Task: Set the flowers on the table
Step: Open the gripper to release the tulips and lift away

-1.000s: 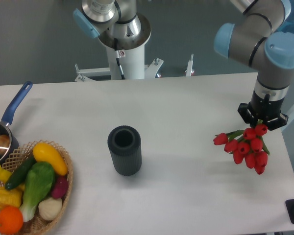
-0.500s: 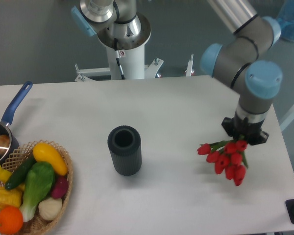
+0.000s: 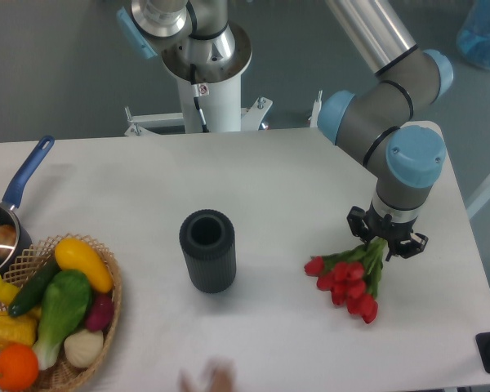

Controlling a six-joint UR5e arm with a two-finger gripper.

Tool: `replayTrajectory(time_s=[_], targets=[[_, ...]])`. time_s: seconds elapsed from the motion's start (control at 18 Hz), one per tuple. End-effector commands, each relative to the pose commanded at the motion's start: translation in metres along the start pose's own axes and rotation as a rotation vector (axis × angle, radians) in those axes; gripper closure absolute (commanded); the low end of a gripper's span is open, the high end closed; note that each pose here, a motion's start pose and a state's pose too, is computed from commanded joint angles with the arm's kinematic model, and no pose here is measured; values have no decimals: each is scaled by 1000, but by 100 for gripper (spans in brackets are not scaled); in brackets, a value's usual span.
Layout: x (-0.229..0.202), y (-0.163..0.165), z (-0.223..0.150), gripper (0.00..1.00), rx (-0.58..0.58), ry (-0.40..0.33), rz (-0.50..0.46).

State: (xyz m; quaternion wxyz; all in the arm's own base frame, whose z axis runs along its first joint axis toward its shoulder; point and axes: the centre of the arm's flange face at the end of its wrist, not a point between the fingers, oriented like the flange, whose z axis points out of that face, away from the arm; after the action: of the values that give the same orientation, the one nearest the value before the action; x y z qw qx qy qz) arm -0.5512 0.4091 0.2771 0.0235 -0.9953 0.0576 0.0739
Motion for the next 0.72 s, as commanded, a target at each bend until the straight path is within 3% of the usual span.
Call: replayTrajectory(time_s=[0.22, 0.39, 0.72], targets=[[-12, 18, -14, 0, 20, -24, -30], [-31, 40, -22, 0, 109, -20, -55], [-47, 74, -21, 0, 110, -24, 3]])
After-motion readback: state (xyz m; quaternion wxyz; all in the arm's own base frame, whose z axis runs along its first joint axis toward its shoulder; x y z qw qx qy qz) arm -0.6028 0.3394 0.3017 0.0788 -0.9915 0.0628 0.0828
